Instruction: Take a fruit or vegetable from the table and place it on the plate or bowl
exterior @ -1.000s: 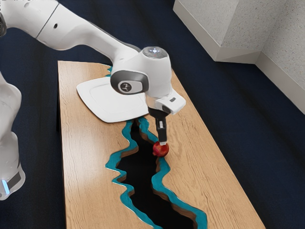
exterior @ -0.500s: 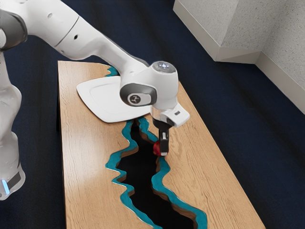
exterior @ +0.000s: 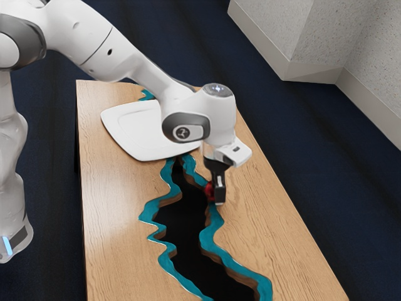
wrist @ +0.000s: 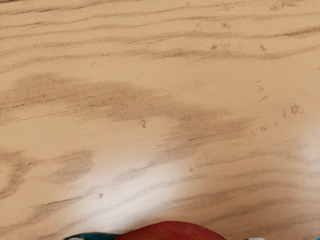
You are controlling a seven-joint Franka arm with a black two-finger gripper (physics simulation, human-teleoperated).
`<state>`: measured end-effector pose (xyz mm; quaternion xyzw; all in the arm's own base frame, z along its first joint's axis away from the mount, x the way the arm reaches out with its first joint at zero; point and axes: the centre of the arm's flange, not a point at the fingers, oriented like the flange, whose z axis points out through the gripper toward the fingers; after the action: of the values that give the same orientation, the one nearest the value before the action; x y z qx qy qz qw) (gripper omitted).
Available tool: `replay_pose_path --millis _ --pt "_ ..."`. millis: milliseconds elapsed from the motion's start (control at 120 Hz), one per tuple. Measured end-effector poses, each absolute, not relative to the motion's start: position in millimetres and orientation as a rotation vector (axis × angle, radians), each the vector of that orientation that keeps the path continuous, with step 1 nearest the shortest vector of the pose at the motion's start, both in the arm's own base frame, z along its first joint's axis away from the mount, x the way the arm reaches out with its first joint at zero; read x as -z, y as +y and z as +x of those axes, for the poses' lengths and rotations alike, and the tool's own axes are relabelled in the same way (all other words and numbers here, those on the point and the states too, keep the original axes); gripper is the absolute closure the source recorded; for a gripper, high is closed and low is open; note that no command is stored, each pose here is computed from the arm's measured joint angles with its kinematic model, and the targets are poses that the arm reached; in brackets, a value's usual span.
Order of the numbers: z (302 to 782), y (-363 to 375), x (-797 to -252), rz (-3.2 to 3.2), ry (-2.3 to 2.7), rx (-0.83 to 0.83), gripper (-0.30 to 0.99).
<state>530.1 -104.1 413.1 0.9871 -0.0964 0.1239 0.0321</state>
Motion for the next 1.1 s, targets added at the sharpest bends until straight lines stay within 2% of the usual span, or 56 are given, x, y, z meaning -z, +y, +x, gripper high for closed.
replay_pose_path --millis 83,158,317,467,608,717,825,908,1017,1058,1100 --pt "532.7 -97.9 -422.7 3.028 -0.257 -0.410 0.35" --pt "531.6 -76.9 -454.8 3.012 -0.183 -0.502 0.35" --pt "506.0 54.9 -512.2 2.990 0.240 -0.652 0.34" --pt "453.9 156.3 -510.4 2.944 0.624 -0.590 0.34" --pt "431.0 206.5 -485.8 2.902 0.820 -0.454 0.34" --pt "434.1 227.0 -458.8 2.870 0.888 -0.344 0.34" --pt "435.5 228.5 -453.0 2.859 0.895 -0.310 0.34" --pt "439.9 218.3 -452.4 2.867 0.847 -0.298 0.19" --pt "439.2 213.3 -461.4 2.871 0.811 -0.320 0.09" --pt "440.5 205.0 -474.4 2.880 0.777 -0.358 0.07" --pt "454.8 180.7 -509.9 2.905 0.681 -0.458 0.05"
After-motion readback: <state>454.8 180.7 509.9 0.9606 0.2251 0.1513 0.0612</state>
